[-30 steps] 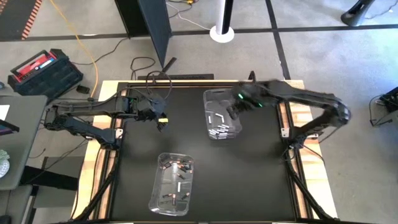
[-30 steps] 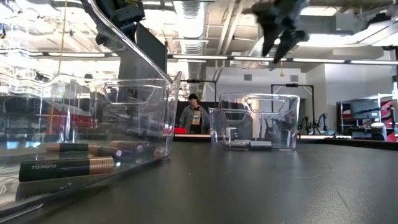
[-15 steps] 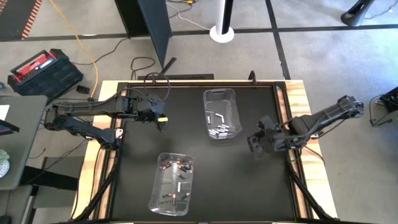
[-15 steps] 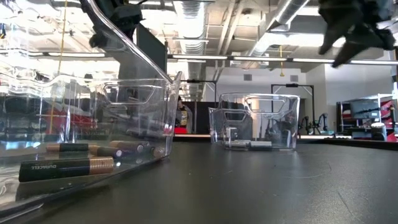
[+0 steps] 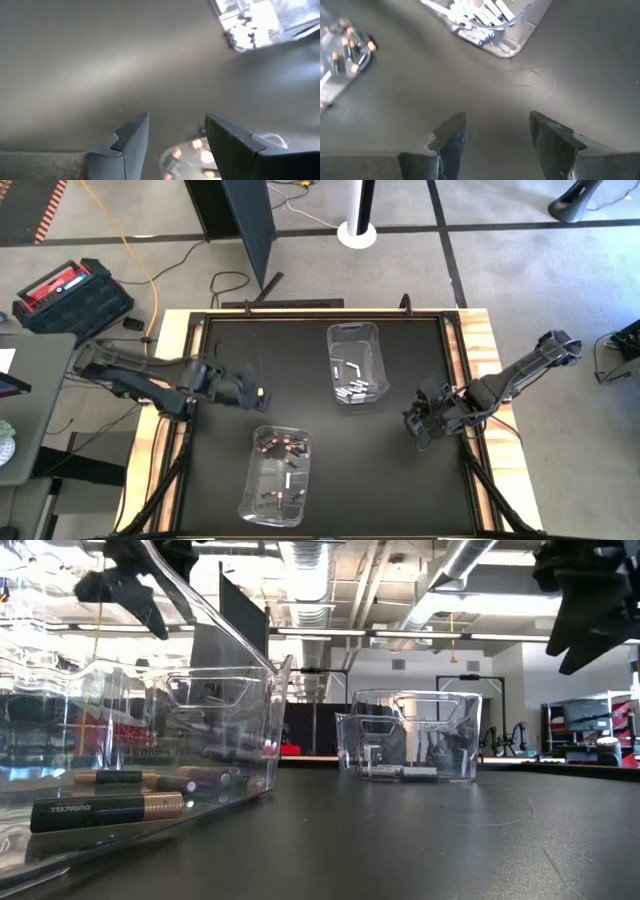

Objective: Sort batteries
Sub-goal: Move the bottom transparent bin to the top of the table

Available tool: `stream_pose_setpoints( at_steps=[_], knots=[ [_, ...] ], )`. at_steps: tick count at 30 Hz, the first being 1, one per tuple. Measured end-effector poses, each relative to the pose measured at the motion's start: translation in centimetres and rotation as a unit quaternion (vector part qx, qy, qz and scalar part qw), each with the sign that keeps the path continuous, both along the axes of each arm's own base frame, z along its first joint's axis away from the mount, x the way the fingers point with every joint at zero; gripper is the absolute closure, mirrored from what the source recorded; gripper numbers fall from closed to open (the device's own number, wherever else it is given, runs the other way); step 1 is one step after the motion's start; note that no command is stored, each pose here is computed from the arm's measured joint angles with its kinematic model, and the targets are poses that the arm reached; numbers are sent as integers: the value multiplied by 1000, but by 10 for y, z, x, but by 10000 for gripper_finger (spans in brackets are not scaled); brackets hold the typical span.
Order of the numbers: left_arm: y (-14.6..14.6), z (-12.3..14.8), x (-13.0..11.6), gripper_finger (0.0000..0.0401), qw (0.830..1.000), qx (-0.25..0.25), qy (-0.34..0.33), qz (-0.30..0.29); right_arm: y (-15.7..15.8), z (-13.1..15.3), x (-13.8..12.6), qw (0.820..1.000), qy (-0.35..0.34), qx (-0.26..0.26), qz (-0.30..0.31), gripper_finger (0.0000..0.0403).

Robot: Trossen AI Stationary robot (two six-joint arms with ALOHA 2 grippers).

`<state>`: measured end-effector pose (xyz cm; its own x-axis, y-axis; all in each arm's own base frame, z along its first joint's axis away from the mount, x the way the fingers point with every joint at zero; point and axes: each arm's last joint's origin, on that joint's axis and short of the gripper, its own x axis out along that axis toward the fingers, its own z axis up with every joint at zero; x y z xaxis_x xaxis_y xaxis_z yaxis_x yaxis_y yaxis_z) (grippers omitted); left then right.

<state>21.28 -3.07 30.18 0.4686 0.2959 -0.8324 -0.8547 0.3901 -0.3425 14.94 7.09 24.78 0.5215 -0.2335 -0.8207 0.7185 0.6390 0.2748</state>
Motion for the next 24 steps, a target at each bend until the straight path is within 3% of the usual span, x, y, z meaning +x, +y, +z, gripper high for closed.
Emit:
stream_pose_setpoints(
  at_steps=[13, 24],
  knots=[
    [-101, -41, 23, 227, 995, -73, 24, 60, 0, 0, 0, 995, 26, -48, 86, 168],
    [-139, -58, 27, 227, 989, -108, 71, 77, 1, 0, 0, 993, 30, -50, 100, 168]
  ],
)
